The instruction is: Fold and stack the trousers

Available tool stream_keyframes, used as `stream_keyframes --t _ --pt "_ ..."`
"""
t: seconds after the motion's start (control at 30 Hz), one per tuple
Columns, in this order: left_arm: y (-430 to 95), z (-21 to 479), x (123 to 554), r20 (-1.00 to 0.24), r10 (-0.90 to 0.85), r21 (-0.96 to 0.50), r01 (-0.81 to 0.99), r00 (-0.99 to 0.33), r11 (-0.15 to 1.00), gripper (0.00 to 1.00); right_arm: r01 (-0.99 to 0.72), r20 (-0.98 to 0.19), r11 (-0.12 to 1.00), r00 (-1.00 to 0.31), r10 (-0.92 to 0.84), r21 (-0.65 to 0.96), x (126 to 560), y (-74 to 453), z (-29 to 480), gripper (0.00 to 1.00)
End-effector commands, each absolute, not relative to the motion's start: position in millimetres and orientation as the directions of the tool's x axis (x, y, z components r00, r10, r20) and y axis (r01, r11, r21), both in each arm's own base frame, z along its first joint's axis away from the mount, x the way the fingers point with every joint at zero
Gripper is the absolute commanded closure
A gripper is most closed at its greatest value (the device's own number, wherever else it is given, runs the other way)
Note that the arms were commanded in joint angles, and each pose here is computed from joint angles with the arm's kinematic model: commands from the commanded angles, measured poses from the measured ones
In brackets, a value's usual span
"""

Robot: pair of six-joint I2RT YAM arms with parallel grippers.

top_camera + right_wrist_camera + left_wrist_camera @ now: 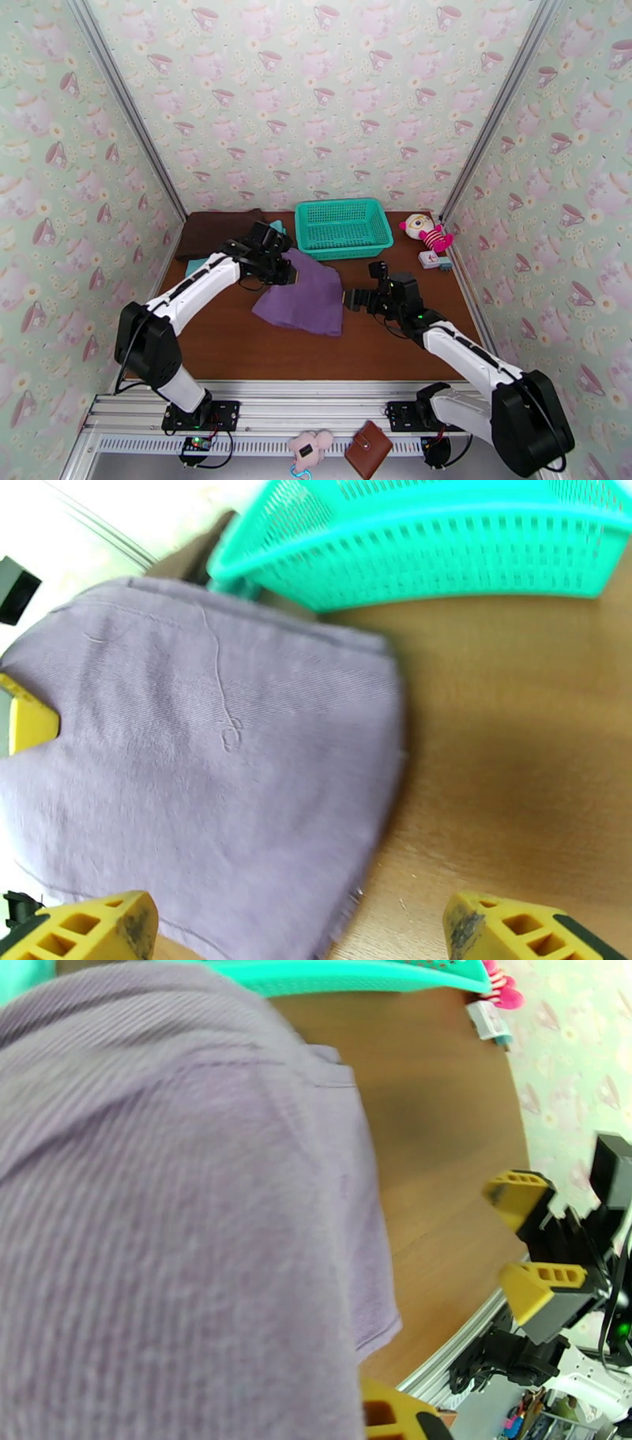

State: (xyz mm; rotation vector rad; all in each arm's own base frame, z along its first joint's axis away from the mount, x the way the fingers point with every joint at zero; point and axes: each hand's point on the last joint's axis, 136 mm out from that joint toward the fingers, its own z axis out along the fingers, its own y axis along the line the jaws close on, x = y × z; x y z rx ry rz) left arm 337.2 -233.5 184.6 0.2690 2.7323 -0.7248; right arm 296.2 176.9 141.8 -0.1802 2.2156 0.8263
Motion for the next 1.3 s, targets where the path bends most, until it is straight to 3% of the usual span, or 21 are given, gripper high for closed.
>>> stream_keyframes --t 0.0,0.23,0.67,1.1,1.27 --pt "-206.7 187.5 332.3 -0.265 0.157 -0.315 0.239 -0.951 0.918 1.0 -0.353 -0.714 0.793 -0.685 0.141 0.496 297.0 171.5 146.0 0.01" --pt "-150.4 201.4 350.0 -0.206 0.123 -0.074 0.14 -0.971 0.987 1.0 -0.331 -0.697 0.808 -0.705 0.132 0.488 297.2 169.1 141.3 0.01" --pt "-136.4 225.6 431.1 -0.299 0.092 -0.025 0.104 -0.95 0.994 1.0 -0.3 -0.673 0.829 -0.73 0.118 0.471 301.1 166.6 129.0 0.0" --pt "-147.7 241.2 491.6 -0.433 0.003 -0.195 0.097 -0.901 0.976 1.0 -0.273 -0.624 0.839 -0.776 0.097 0.471 308.0 170.1 105.6 0.01" --pt "-160.9 263.4 507.2 -0.521 0.018 -0.276 0.188 -0.853 0.943 1.0 -0.266 -0.6 0.834 -0.795 0.093 0.482 310.5 174.0 96.0 0.01"
